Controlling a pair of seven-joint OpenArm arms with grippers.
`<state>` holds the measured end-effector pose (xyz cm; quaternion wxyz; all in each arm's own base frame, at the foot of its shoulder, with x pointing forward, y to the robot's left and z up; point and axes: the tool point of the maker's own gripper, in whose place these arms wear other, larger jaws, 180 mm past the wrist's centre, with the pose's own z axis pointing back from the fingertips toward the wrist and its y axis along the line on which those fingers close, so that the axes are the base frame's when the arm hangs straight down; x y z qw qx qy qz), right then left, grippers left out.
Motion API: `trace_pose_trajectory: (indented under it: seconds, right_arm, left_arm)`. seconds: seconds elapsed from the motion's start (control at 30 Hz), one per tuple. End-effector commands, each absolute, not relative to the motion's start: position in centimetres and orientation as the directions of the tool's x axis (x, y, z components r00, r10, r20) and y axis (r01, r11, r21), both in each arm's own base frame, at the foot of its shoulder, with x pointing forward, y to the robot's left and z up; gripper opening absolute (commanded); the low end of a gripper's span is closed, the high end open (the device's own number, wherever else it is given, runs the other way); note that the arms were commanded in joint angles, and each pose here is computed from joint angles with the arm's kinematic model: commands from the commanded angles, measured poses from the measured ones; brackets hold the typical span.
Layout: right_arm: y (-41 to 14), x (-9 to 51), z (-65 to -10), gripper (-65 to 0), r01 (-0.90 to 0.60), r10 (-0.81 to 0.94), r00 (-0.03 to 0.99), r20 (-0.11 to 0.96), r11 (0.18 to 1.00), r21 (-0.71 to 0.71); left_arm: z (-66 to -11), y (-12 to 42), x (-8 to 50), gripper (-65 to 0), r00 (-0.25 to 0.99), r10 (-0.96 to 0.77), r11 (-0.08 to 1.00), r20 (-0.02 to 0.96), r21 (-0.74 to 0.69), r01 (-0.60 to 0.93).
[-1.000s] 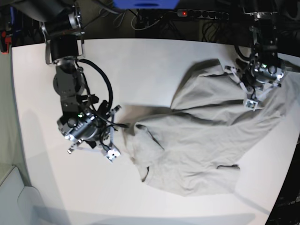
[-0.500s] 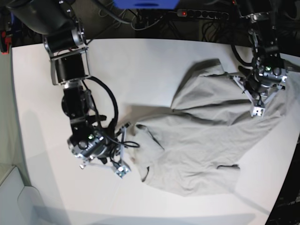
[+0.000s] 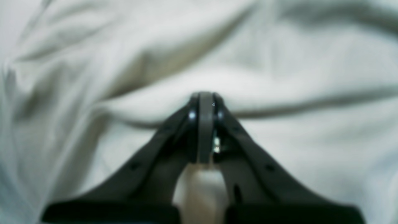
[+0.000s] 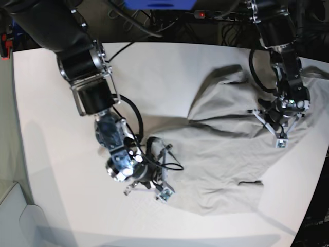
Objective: Layout the t-shirt on the table in an organized manner, then fold the t-shirt properly
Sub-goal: 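Grasp the shirt with both grippers and pull it to flatten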
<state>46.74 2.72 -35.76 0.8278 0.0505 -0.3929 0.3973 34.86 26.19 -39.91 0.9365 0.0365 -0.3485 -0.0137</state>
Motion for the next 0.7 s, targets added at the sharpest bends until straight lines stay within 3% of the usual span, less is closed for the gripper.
trace_pose_trajectory:
  seconds: [0.0, 0.13, 0.3, 0.67]
  right_arm:
    - [4.4, 48.7, -32.7, -64.8, -0.691, 0.587, 0.321, 0.744, 0.682, -0.24]
    - [5.5, 49.6, -31.3, -64.8, -0.684, 0.576, 0.314, 0.755, 0.688, -0.241]
    - [4.4, 51.4, -29.8, -64.6, -0.584, 0.523, 0.338, 0.782, 0.768, -0.261]
    - [1.8, 51.9, -30.3, -64.9, -0.545, 0.508, 0.37, 0.778, 0.797, -0.261]
  left_arm:
    - [-37.2, 27.4, 37.7, -64.9, 0.687, -0.029, 0.997, 0.726, 0.074, -0.037]
    - [-34.8, 29.6, 41.4, -64.9, 0.585, 0.129, 0.986, 0.801, -0.042, -0.159]
    - [-30.7, 31.9, 45.4, -64.9, 0.42, 0.227, 0.964, 0.879, -0.14, -0.227]
    - [-30.8, 31.6, 48.4, -64.9, 0.433, 0.29, 0.953, 0.853, -0.215, -0.214]
